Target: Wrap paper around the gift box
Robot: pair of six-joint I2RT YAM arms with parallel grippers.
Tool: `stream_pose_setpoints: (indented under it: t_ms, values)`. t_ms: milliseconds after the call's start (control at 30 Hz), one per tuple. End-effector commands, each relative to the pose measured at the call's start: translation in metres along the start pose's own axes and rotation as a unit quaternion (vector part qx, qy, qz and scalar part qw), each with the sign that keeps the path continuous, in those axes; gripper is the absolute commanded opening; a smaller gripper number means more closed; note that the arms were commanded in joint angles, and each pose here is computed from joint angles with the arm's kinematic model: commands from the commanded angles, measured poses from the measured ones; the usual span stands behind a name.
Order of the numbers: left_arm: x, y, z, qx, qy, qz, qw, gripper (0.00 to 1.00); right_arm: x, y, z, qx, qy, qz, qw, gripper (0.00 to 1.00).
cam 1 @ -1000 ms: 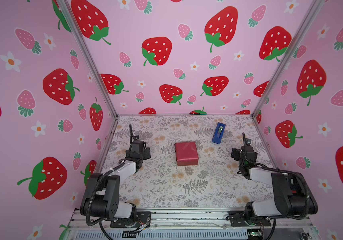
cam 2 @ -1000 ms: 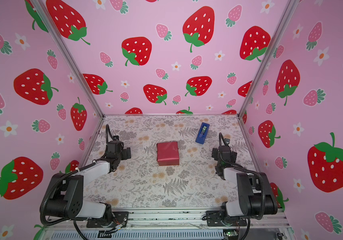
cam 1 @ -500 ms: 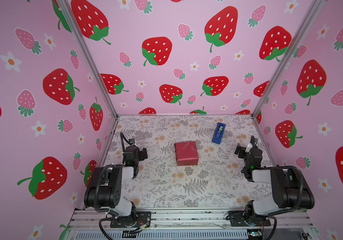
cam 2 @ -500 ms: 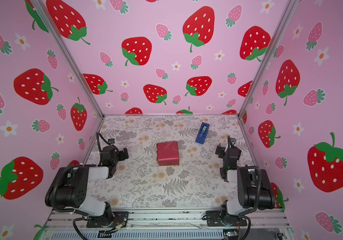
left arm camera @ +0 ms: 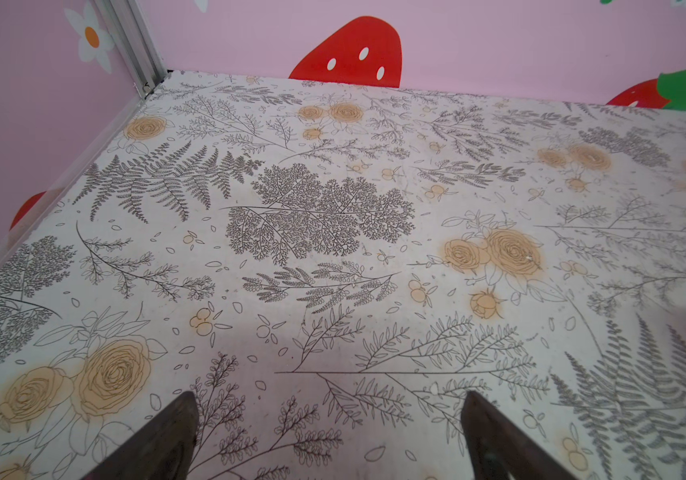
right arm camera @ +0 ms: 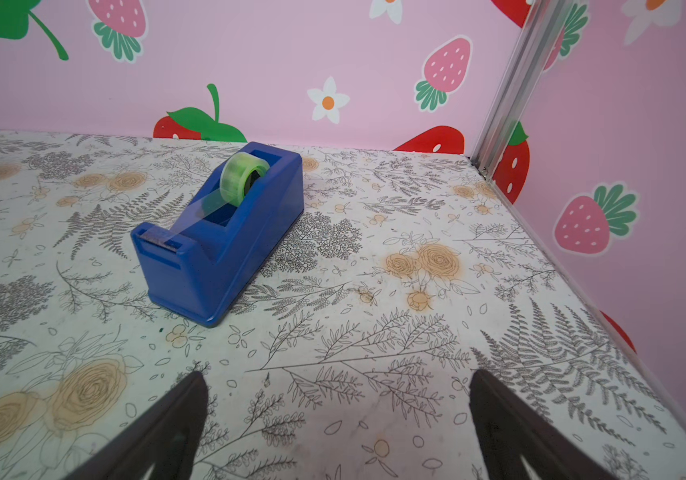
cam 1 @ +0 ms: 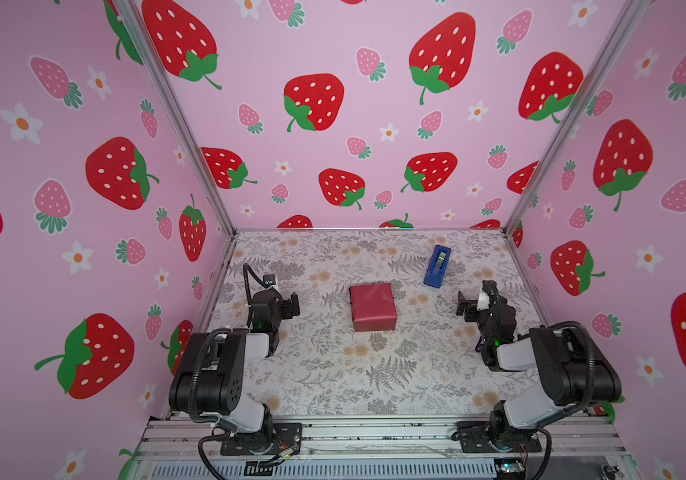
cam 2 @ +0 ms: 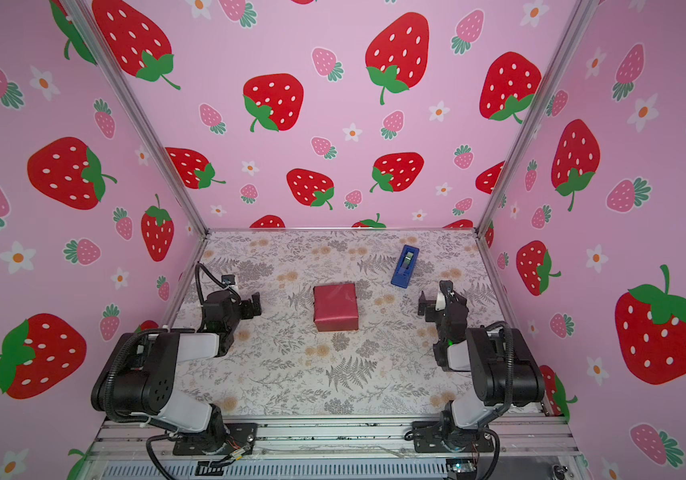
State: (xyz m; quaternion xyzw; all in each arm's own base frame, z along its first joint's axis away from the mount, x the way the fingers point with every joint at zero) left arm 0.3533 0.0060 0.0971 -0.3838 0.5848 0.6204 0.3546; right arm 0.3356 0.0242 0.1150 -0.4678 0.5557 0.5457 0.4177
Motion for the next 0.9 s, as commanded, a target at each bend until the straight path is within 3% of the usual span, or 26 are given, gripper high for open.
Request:
stream_pose_setpoints:
  t_ms: [0,867]
  values:
    - [-0.0092,-0.0007,0.0005,-0.008,-0.011,-0.02,1.0,0.99,-0.0103,0.0003,-0.0036,0.017,0.012,-0.026,0.999,1.0]
    - [-0.0099,-0.0009,-0.0011,0.014,-0.008,-0.019,1.0,0.99,-0.0111,0.0026,-0.0024,0.02,0.015,-0.03,0.999,1.0]
Point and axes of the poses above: each gripper's point midway between its finger pads, its own y axis back along the fingers, its own z axis along the line the jaws close on, x = y × z, the point moved 5 cm from there along y, back along the fingers, and after that the axes turned 2 degrees about -y, right-handed, at the moved point
